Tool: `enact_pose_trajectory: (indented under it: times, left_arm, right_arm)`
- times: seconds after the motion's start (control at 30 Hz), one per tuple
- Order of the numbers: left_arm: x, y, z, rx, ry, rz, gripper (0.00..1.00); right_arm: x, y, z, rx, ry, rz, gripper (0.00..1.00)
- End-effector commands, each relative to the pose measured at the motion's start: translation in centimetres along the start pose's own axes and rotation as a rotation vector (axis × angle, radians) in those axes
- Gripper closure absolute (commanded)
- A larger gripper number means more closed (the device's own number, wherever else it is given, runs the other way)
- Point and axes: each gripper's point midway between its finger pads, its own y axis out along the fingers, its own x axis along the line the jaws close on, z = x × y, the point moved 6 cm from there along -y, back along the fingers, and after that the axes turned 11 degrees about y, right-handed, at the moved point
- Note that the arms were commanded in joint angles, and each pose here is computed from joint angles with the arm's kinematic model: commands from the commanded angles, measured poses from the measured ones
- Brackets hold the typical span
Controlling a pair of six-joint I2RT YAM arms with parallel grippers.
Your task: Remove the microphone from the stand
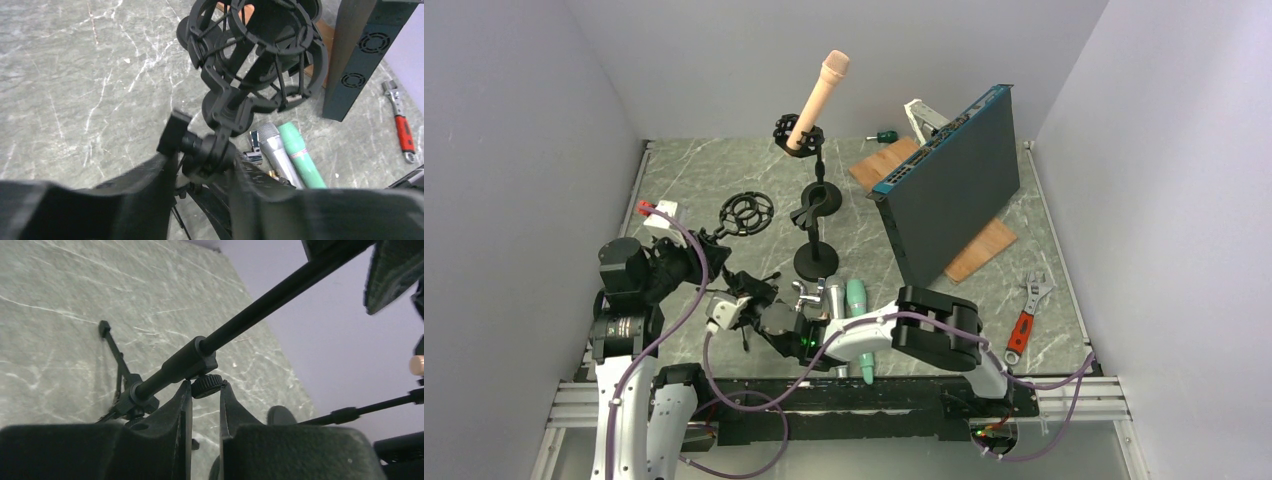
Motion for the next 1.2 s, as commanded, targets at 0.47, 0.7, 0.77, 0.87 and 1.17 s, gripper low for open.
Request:
enact_pose_trajectory:
  times: [0.47,0.7,0.77,0.87,1.17]
  left_arm:
    - [-0.6,-1.1,-1.8,-0.071,-0.003,-0.015,0.27]
    - [-1.0,-1.3,-2.1,-0.098,-0.018,-0.007,0.16]
    - [-1.1,-1.4,-2.1,-0.091,-0.017,-0.002,0.17]
    - [-1.2,-1.6,-2.2,-0.095,-0.008,0.005,0.18]
    - [-1.5,-1.8,-2.3,-0.110,-0.010,0.014,0.20]
  right_arm:
    - [-1.0,-3.4,-4.6,0.182,1.113,-0.261,0.18]
    - [-3.8,-2.5,-3.1,0.158,1.593,-0.358,0.23]
    - [-4.2,-2.0,-2.7,0.164,1.672,-0.374,0.23]
    - [-4.3,-1.4,-3.6,0.134,1.708,-0.430,0.24]
    - [-3.1,-0.2,-2.8,0.190,1.679,-0.236,0.34]
